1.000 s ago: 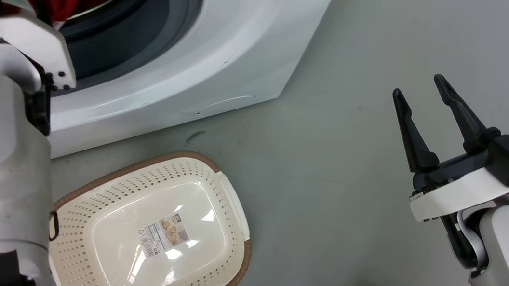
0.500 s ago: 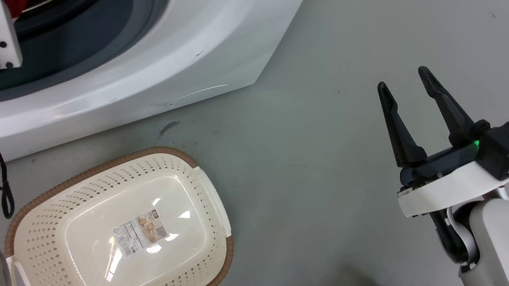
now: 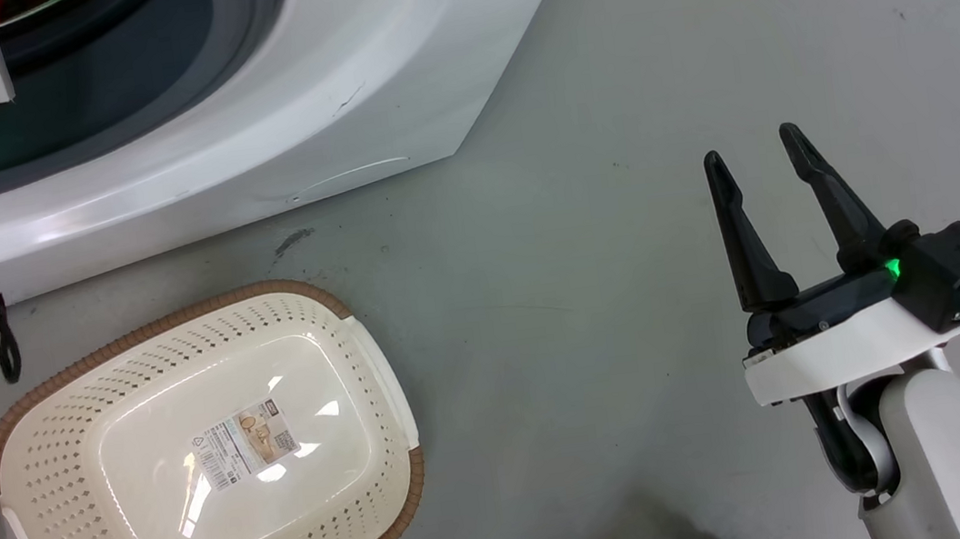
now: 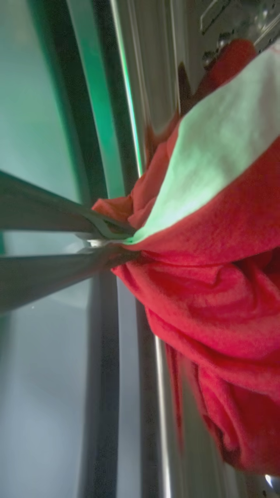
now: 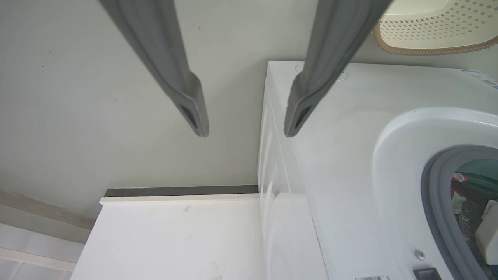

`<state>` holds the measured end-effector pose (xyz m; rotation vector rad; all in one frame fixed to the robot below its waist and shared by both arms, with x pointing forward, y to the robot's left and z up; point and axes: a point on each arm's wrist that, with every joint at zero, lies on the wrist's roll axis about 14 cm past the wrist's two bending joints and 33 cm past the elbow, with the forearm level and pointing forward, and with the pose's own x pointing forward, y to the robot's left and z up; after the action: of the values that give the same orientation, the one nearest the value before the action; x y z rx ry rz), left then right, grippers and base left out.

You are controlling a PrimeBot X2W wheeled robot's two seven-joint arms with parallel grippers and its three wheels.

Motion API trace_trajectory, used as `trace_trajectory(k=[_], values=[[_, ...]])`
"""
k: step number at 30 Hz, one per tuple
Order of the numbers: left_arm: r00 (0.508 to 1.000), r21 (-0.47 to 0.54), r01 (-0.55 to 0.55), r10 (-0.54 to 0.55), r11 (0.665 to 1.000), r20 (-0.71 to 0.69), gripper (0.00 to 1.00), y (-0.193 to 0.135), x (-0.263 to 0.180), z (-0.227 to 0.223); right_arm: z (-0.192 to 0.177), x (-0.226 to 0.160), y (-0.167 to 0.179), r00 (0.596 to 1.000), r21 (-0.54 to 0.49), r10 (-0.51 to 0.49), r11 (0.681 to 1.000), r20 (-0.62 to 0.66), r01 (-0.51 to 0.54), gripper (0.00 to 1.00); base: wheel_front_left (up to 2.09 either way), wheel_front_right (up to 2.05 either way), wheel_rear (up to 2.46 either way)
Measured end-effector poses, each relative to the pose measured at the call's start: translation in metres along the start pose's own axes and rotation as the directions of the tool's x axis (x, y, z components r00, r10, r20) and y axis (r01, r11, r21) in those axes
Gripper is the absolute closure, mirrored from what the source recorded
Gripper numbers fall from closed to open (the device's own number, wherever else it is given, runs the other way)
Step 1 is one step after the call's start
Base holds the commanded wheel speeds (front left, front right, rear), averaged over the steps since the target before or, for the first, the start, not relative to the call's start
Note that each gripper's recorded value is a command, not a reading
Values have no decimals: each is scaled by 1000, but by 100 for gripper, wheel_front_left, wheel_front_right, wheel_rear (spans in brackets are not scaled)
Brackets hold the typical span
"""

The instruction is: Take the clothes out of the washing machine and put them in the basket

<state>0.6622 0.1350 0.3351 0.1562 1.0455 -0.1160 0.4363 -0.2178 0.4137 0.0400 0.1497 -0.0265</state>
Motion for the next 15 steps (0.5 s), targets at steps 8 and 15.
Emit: trace_trajectory(k=[8,15], values=[[966,27,-26,18,999,256,100,4,-19,28,10,-2,-1,1000,0,-5,1000,24,5,0,0,0,0],[826,19,-19,5,1000,564,100,0,-65,51,32,-11,-2,997,-14,-7,1000,78,8,0,0,0,0]])
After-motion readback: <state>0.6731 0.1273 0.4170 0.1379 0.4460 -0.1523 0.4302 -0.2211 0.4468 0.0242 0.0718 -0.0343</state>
